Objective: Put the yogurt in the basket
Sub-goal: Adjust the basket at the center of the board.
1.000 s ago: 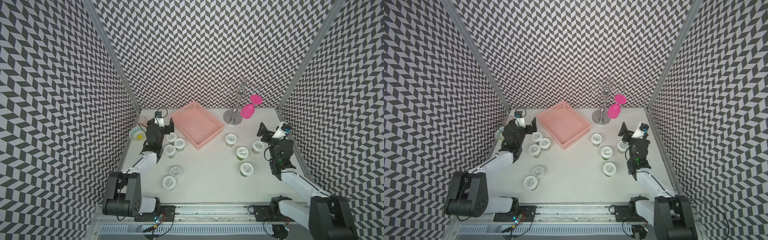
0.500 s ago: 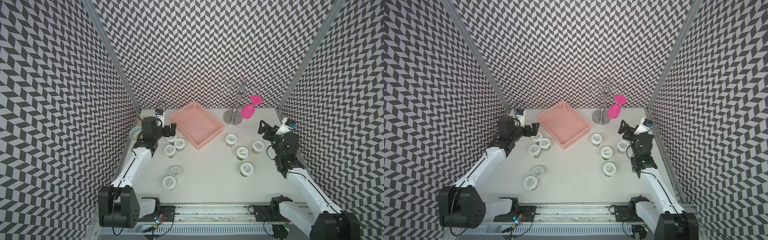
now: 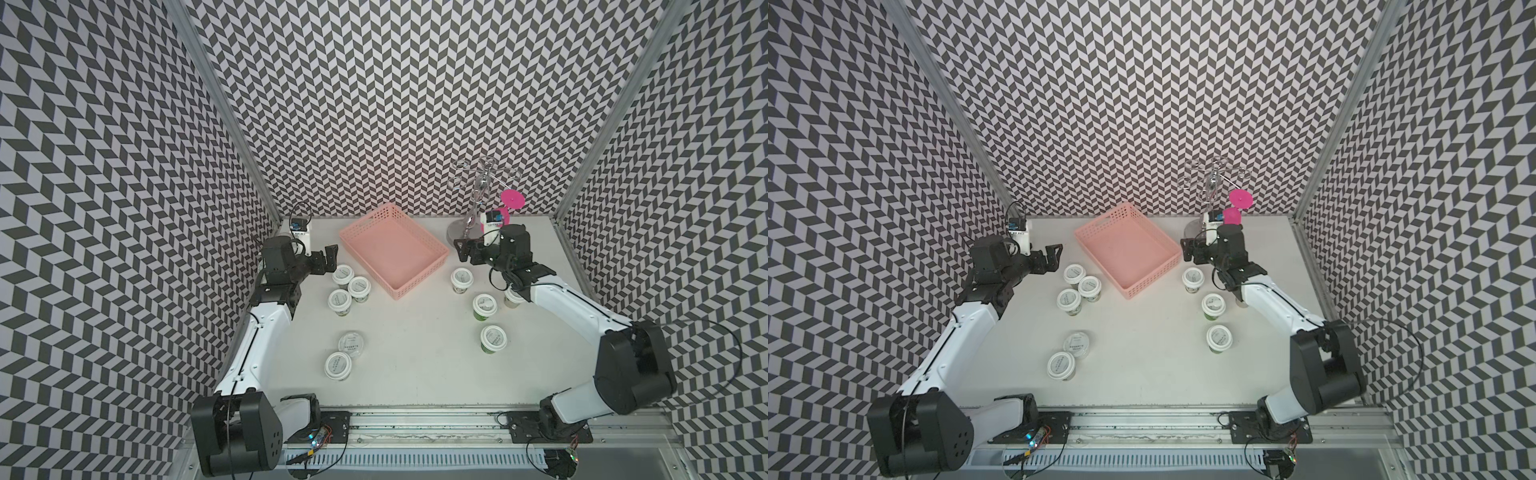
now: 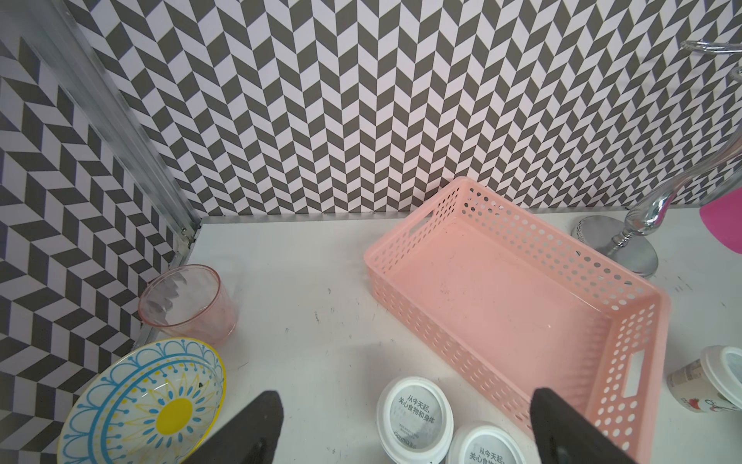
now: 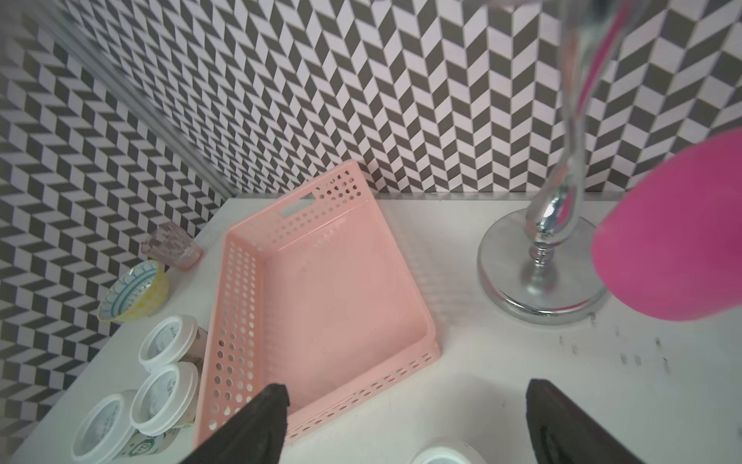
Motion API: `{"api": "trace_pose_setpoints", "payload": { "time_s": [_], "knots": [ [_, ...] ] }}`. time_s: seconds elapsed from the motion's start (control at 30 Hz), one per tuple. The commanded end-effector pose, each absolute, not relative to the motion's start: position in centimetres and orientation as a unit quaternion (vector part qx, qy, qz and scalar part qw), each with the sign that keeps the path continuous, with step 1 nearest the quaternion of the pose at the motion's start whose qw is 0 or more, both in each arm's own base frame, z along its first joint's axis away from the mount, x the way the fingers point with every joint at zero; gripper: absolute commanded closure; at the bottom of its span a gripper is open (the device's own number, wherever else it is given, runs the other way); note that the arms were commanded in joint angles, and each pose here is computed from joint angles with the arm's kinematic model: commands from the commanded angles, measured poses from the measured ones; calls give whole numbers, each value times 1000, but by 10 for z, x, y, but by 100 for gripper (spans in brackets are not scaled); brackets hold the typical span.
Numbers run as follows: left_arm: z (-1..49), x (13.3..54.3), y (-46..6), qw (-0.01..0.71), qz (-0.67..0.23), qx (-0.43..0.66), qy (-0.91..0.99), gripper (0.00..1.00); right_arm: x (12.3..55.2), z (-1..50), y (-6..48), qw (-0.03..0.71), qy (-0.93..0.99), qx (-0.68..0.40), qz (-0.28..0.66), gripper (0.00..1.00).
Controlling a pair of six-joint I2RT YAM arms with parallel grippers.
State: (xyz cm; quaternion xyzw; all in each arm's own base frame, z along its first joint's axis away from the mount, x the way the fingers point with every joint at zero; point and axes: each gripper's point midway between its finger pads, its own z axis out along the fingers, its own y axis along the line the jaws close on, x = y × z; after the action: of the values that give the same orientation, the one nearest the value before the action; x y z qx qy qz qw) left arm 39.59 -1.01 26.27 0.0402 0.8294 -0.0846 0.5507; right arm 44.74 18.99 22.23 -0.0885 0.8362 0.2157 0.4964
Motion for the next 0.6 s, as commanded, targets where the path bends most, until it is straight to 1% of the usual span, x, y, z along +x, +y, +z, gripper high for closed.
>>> {"api": "trace_pose_setpoints", "payload": {
  "time_s": [0.0,0.07,0.1,0.17,0.33,0.5,0.57],
  "knots": [
    [277,391,-1,564,-69,39,822,0,460,212,211,478,847,-129,192,7],
    [279,390,3,562,-63,34,824,0,473,195,223,450,863,-134,188,7],
    [280,390,3,561,-63,34,825,0,479,189,229,442,866,-149,181,10],
    [281,392,6,559,-60,29,827,0,491,180,239,429,873,-160,168,13],
    [281,395,6,555,-65,25,829,0,520,168,257,415,885,-160,138,16],
    [281,396,8,554,-63,24,830,0,546,149,270,396,897,-148,134,23],
    [282,396,10,554,-59,22,830,0,554,139,275,385,902,-147,131,24]
  ]
}}
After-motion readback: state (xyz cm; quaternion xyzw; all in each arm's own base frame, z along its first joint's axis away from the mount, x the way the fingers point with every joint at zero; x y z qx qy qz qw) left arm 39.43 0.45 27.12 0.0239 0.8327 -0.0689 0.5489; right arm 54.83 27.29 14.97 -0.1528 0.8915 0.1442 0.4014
